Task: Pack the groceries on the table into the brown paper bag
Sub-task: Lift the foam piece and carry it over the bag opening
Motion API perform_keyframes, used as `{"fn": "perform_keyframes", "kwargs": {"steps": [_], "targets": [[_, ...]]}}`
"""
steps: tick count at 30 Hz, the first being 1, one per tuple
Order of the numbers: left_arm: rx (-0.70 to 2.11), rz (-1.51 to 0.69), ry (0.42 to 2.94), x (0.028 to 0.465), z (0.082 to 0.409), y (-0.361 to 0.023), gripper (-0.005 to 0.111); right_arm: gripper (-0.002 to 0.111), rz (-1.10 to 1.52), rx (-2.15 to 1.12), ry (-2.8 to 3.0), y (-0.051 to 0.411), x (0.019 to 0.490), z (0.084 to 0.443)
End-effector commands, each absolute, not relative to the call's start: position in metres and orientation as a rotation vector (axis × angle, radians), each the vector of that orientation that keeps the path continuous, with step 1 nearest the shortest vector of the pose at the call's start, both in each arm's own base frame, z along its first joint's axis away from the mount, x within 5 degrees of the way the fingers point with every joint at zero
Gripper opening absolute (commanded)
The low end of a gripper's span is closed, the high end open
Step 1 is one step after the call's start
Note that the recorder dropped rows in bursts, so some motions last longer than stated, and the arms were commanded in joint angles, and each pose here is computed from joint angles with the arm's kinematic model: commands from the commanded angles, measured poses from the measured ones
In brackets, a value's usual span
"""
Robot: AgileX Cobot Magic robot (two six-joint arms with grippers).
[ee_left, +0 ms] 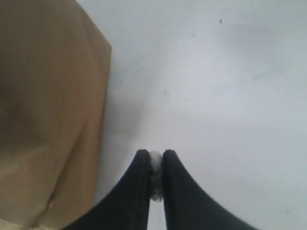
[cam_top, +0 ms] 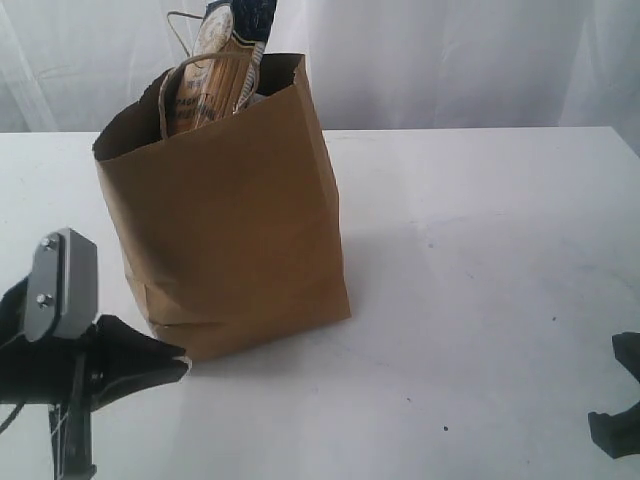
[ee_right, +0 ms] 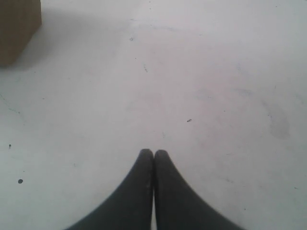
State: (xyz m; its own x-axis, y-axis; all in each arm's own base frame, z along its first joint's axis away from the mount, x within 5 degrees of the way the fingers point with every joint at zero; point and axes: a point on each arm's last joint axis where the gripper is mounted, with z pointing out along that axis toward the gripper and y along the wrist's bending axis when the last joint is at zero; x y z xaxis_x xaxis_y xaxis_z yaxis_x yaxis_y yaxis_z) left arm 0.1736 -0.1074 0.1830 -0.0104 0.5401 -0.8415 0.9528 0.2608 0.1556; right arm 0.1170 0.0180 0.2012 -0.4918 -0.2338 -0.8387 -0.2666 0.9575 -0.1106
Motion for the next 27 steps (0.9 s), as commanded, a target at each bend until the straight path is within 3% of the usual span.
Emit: {"fn": "perform_keyframes", "kwargs": {"steps": [1, 10, 14, 22, 27], "targets": [[1.295, -0.769, 1.499, 0.146, 0.229, -0.112, 0.0, 0.0, 0.036, -0.352, 2.097, 0.018, 0.119, 0.203], [0.888, -0.813, 1.172, 0.127, 0.311, -0.103, 0.0, 0.0, 0.036, -0.352, 2.097, 0.018, 0.119, 0.203], [0.709, -0.673, 1.133, 0.147, 0.346, -0.094, 0.0, 0.0, 0.036, -0.352, 2.097, 0.018, 0.119, 0.203], [0.536, -0.566, 1.244, 0.206, 0.378, -0.093, 0.0, 0.0, 0.037, -0.353, 2.103, 0.018, 0.119, 0.203], [0.534, -0.528, 1.343, 0.254, 0.372, -0.102, 0.0, 0.0, 0.037, -0.353, 2.103, 0.018, 0.119, 0.203]]}}
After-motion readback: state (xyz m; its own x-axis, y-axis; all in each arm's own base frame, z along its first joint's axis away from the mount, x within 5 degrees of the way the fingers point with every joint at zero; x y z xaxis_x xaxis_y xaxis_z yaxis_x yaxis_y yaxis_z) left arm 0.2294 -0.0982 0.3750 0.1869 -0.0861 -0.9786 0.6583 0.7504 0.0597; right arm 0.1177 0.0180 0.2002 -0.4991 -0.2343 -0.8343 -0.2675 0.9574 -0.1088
